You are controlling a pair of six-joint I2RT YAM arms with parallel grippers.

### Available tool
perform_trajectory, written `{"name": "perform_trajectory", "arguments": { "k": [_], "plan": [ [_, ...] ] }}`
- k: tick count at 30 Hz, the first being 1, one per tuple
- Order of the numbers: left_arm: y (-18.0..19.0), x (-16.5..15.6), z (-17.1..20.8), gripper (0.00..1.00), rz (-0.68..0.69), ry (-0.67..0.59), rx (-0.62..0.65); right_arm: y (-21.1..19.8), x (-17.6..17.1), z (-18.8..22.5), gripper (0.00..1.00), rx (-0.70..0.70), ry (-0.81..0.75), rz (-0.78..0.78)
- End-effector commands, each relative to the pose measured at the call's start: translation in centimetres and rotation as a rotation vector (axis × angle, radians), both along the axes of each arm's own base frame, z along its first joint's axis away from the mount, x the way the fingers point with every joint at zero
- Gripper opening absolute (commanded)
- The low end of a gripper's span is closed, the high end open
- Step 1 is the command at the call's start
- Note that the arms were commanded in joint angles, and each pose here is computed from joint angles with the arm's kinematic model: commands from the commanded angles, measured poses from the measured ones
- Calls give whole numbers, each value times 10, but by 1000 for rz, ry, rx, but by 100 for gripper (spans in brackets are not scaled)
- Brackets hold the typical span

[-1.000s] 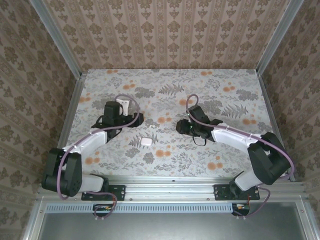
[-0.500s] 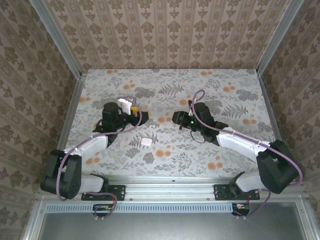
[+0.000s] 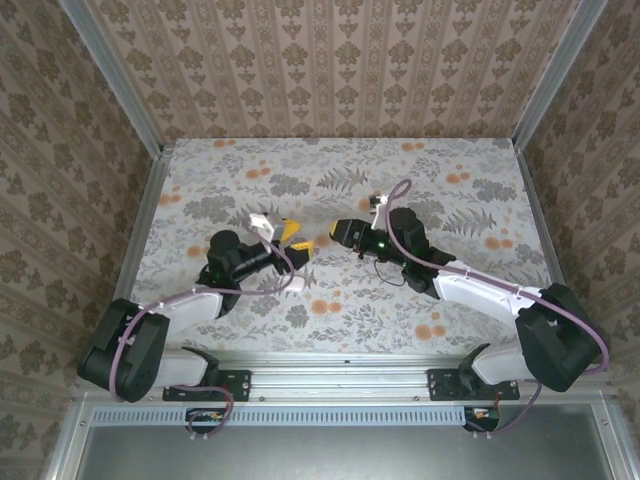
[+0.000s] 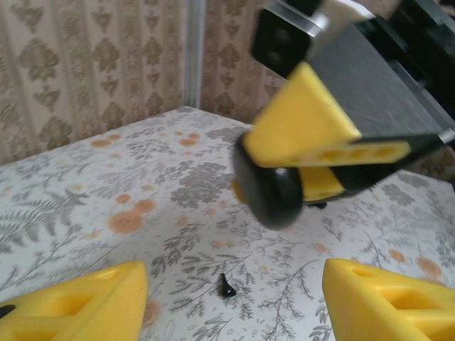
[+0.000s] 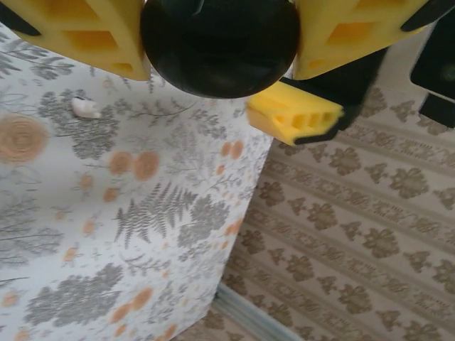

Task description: Insert wireless bluetooth earbuds into charging case

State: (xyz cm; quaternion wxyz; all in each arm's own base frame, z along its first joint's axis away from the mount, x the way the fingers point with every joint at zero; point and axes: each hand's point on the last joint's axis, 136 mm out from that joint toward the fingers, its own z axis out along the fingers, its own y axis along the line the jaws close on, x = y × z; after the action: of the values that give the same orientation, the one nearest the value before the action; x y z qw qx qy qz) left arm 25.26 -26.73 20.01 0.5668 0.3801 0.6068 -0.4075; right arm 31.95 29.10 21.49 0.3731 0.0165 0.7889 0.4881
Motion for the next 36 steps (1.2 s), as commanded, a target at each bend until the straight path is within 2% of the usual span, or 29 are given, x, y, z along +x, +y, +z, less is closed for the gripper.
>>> {"name": "perform_trajectory", "arguments": {
  "k": [1,6,10,16,22,23,25,34,36],
  "plan": [
    [-1,-7,17,66,-12,-171,-7,16,-8,21,42,63,-56,69],
    [-2,-5,22,64,19,-179,-27,32,-16,30,43,86,-88,125],
    [-2,-7,25,63,19,-192,-57,42,-16,20,43,69,-80,151],
    [1,-1,24,57,57,-160,-81,46,-20,25,43,96,-97,156],
    [-1,-2,24,58,48,-148,-81,42,-22,34,43,117,-120,145],
    [-2,-2,25,56,43,-151,-83,42,-22,36,43,122,-121,149],
    [-4,-4,24,44,31,-148,-81,43,-24,36,43,123,-121,159],
    [-5,-9,27,24,14,-126,-90,42,-28,25,44,85,-104,169],
    [-4,-9,25,22,19,-106,-81,38,-31,37,49,83,-140,170]
  ]
}}
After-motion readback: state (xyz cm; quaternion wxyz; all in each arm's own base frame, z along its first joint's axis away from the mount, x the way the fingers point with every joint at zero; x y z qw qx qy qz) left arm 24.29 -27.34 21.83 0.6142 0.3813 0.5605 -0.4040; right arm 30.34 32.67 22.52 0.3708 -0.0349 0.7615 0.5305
